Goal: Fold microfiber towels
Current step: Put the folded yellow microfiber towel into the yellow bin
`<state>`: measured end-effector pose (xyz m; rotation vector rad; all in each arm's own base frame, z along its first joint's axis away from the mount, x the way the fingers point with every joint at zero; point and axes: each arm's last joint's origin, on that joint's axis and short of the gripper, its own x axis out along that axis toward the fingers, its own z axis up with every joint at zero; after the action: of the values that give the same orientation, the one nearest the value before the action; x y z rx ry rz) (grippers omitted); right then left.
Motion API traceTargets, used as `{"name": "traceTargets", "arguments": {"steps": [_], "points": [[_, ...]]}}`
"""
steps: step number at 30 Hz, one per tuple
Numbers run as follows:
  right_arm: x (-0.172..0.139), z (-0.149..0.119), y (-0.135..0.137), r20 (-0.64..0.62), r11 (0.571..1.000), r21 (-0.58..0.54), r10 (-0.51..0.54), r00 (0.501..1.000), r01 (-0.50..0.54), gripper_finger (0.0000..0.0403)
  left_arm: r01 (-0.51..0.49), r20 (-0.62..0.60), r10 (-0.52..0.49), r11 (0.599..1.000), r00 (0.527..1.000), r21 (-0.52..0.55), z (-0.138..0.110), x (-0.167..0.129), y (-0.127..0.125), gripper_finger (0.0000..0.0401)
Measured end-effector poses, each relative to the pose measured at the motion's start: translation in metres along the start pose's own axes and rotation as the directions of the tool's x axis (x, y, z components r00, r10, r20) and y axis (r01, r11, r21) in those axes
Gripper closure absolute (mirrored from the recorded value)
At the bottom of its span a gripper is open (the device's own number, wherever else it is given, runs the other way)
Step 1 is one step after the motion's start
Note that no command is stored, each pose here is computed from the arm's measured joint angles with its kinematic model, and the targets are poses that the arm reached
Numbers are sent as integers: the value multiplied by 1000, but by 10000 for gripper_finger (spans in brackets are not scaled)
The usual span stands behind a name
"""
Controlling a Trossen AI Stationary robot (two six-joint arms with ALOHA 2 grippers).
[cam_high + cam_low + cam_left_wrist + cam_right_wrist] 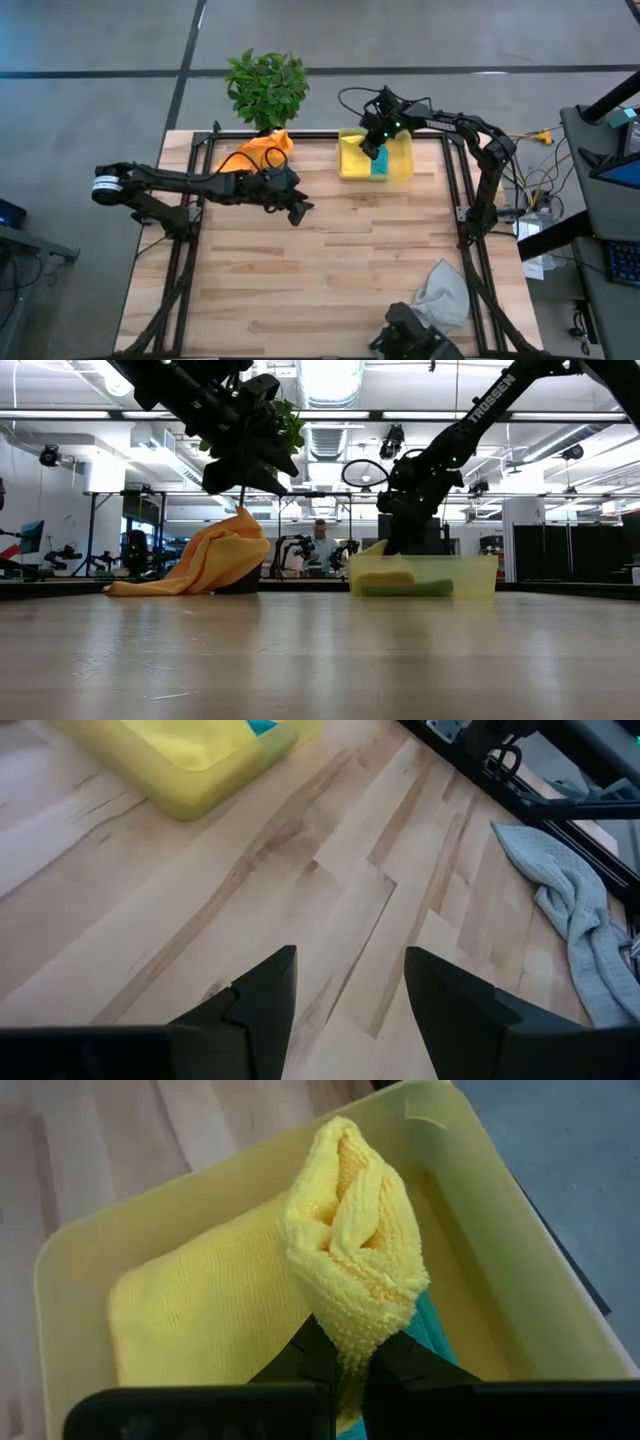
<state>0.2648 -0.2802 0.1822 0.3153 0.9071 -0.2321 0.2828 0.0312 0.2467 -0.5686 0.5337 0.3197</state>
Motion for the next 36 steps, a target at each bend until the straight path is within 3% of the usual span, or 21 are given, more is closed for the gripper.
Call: {"name": "traceTargets", "arguments": {"steps": [9, 20, 28, 36], "points": [[10, -1, 3, -38, 998, -11, -57, 998, 56, 380, -2, 1, 2, 1000, 1000, -2, 0, 0, 0, 228], [17, -1, 4, -99, 983, 10, -183, 978, 185, 296, -3, 2, 3, 1000, 1000, -28, 0, 0, 0, 228], [5, 11, 3, -86, 975, 22, -219, 972, 222, 234, -2, 2, 2, 1000, 1000, -28, 0, 0, 0, 228], [-19, 22, 1, -64, 963, 64, -259, 964, 263, 212, -2, 2, 2, 1000, 1000, -25, 0, 0, 0, 228]]}}
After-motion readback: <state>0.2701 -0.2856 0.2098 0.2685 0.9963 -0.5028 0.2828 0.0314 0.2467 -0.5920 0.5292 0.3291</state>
